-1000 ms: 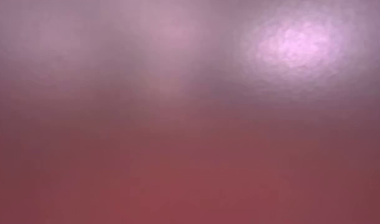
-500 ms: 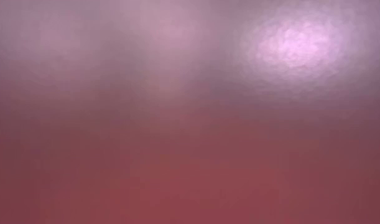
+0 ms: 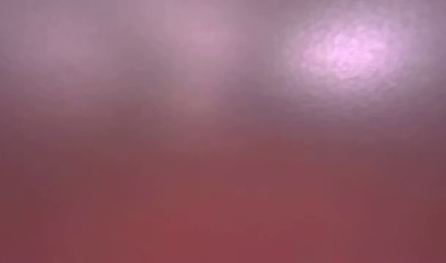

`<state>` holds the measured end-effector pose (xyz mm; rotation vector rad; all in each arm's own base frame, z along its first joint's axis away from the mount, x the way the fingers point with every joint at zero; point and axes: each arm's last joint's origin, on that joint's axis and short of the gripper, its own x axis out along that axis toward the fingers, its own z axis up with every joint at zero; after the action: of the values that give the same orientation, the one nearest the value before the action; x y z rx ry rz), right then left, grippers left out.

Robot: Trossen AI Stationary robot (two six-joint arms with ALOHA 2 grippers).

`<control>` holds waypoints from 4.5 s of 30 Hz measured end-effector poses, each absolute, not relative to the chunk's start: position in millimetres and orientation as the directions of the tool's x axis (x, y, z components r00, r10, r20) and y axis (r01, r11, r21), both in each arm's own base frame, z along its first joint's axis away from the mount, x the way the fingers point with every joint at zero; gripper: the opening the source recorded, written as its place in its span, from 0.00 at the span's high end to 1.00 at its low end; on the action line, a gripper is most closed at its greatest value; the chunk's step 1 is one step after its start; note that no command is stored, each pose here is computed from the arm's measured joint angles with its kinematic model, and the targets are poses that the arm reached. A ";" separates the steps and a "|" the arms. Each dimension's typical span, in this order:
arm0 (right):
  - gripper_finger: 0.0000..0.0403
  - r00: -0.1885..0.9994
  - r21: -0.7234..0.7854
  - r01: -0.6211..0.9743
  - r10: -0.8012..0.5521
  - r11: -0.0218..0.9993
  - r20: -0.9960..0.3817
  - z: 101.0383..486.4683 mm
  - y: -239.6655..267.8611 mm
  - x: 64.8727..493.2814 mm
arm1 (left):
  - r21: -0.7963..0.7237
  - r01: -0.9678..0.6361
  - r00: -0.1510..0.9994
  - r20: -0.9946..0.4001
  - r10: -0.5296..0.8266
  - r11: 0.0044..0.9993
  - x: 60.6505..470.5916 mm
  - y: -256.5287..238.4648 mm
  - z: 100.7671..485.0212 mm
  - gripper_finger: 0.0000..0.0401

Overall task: Pick & Place Food Item
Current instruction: Put the top left blue food coloring bottle into the transparent bin, then put the top blue food coloring bottle into the transparent bin

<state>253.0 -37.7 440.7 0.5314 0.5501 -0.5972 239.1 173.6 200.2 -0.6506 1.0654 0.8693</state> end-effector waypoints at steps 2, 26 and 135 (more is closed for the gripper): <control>0.66 0.695 0.300 0.643 -0.373 0.705 -0.614 440.7 -37.5 253.0 | -0.051 -0.855 0.231 -0.928 0.291 0.516 238.7 173.2 202.4 0.66; 0.66 0.552 0.199 0.755 -0.442 0.625 -0.707 430.2 -44.5 240.2 | -0.285 -0.551 0.706 -0.661 0.256 0.784 288.2 114.2 321.2 0.67; 0.66 0.171 -0.059 -0.626 0.063 0.778 -0.983 172.6 -38.3 431.8 | -0.044 -0.200 0.766 -0.630 0.128 0.979 192.1 -65.2 328.7 0.51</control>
<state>431.8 -38.3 172.6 -0.5181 1.3199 0.5211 192.1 -65.2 328.7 -0.1113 0.6751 0.1785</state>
